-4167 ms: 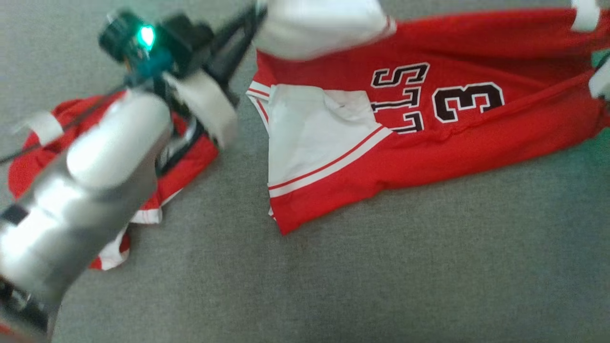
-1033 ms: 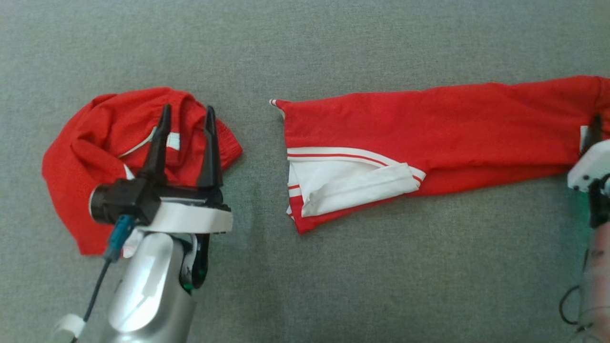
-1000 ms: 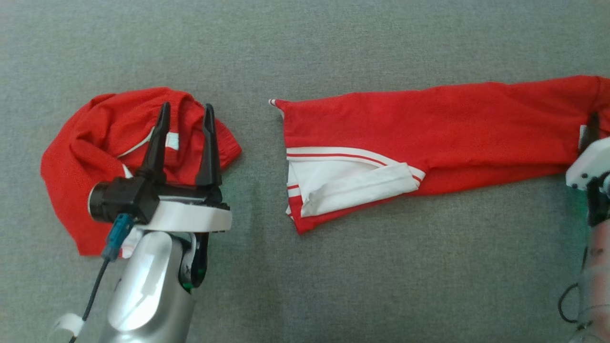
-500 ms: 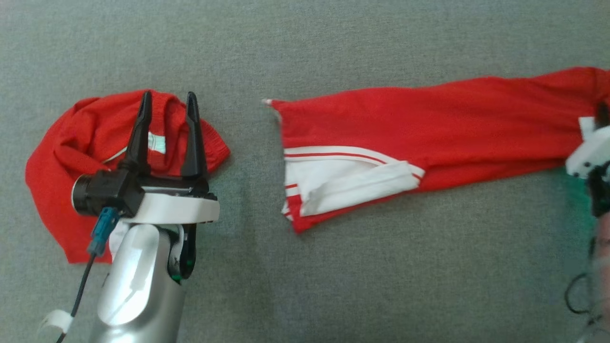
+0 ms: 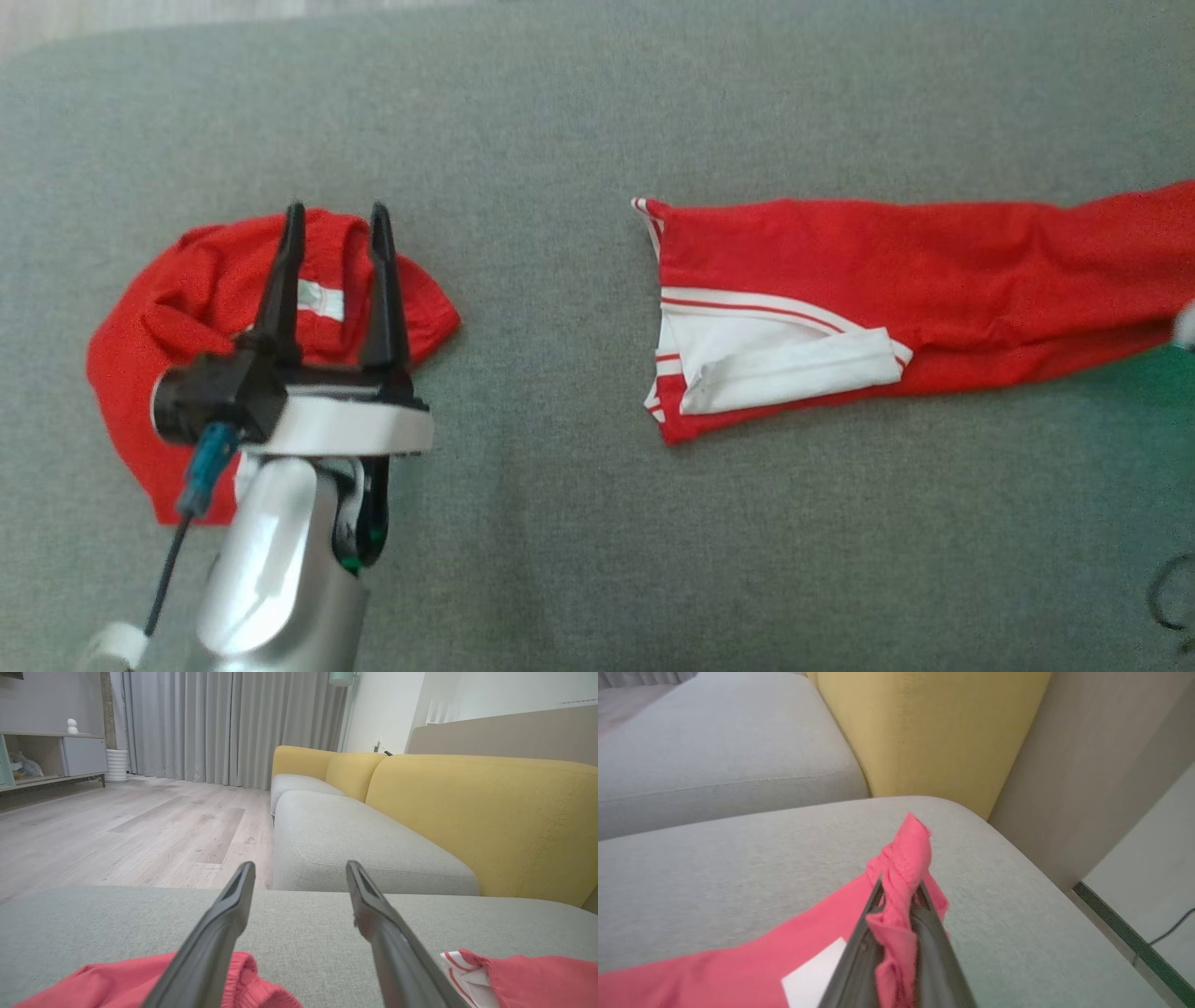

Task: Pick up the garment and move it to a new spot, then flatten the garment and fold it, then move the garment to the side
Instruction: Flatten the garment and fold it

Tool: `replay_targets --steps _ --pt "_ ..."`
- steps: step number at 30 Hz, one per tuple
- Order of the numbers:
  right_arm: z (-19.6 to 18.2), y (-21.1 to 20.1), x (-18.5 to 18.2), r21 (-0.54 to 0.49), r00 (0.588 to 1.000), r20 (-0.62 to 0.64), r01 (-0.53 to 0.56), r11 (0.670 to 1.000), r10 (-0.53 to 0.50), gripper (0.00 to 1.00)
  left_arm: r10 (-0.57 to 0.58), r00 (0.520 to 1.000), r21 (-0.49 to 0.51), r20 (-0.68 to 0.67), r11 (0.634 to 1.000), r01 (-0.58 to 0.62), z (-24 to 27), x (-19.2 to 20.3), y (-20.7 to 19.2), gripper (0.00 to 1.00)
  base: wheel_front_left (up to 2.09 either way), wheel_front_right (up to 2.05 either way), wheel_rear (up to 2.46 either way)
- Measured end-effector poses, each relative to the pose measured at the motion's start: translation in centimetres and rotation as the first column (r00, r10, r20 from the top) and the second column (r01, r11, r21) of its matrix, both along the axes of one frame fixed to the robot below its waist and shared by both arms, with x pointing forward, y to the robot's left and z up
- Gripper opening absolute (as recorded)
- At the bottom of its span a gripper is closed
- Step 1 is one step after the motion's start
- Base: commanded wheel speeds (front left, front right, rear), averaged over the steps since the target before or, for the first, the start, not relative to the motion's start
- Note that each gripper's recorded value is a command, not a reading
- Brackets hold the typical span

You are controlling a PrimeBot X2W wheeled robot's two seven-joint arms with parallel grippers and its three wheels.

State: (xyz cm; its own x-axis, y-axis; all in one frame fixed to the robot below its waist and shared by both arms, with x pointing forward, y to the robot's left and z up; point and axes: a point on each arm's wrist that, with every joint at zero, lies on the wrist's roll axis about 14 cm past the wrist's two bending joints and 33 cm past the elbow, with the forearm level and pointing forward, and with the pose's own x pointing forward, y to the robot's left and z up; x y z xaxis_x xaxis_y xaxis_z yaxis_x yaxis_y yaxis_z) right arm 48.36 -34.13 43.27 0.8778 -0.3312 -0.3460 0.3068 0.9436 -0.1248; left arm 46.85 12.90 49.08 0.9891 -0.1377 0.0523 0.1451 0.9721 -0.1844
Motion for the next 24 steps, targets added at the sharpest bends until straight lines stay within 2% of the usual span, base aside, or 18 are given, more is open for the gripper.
replay_targets --steps 2,5,10,13,17,24 --pt "1.4 1.9 0.8 -0.003 0.998 0.047 -0.046 0.999 0.046 0.00 0.007 1.000 -0.002 0.000 1.000 -0.007 0.2 -0.6 0.1 1.00 0.00 0.00 0.00" --pt "4.6 7.3 2.1 -0.005 0.974 0.151 -0.170 0.985 0.168 0.00 0.022 1.000 -0.019 0.006 1.000 -0.022 0.9 -2.0 0.5 1.00 0.00 0.00 0.00" --pt "7.4 14.4 1.7 -0.004 0.913 0.243 -0.338 0.941 0.329 0.00 0.032 0.999 -0.027 0.036 0.999 -0.031 2.4 -3.4 0.6 1.00 0.00 0.00 0.00" --pt "7.6 18.3 0.6 -0.003 0.869 0.248 -0.440 0.898 0.427 0.00 0.046 0.998 -0.025 0.050 0.999 -0.045 3.0 -4.1 1.2 1.00 0.00 0.00 0.00" --pt "6.5 23.7 -1.1 0.089 0.806 0.261 -0.568 0.819 0.531 0.00 0.070 0.996 -0.026 0.053 0.997 -0.069 3.2 -4.8 2.0 1.00 0.00 0.00 0.00" --pt "3.7 29.9 -3.4 0.160 0.713 0.238 -0.698 0.698 0.659 0.00 0.100 0.994 -0.026 0.040 0.995 -0.099 2.8 -5.1 3.0 1.00 0.00 0.00 0.00"
